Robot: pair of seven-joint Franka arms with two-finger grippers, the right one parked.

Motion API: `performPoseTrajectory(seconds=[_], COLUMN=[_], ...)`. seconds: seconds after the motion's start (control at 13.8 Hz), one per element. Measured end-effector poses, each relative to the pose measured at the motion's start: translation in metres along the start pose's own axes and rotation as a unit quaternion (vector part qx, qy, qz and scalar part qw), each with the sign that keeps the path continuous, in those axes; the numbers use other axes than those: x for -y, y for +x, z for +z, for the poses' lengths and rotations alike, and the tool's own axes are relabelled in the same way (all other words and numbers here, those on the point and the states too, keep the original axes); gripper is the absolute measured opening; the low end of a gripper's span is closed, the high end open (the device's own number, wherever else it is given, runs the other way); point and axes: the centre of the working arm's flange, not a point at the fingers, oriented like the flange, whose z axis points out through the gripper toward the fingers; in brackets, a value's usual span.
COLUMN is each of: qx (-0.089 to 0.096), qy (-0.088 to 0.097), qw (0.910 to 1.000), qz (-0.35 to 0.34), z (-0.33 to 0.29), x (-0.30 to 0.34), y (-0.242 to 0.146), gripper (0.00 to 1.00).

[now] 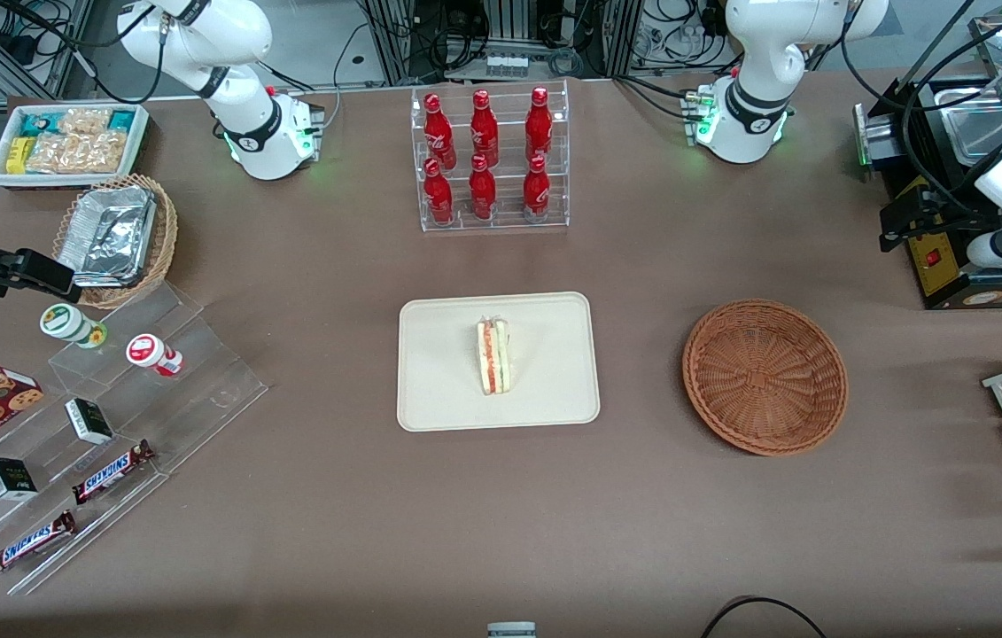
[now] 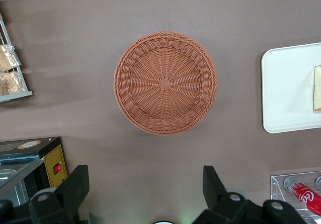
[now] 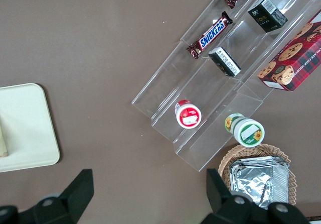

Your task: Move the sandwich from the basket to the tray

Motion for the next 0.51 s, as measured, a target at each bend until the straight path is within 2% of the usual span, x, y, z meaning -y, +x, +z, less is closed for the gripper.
performPoseTrajectory(seconds=[0.51], qx=[0.001], qy=[0.000], qw=[0.9996], qz=[-0.028], z=[0.000], x=[0.014], y=[0.004], gripper=[1.00])
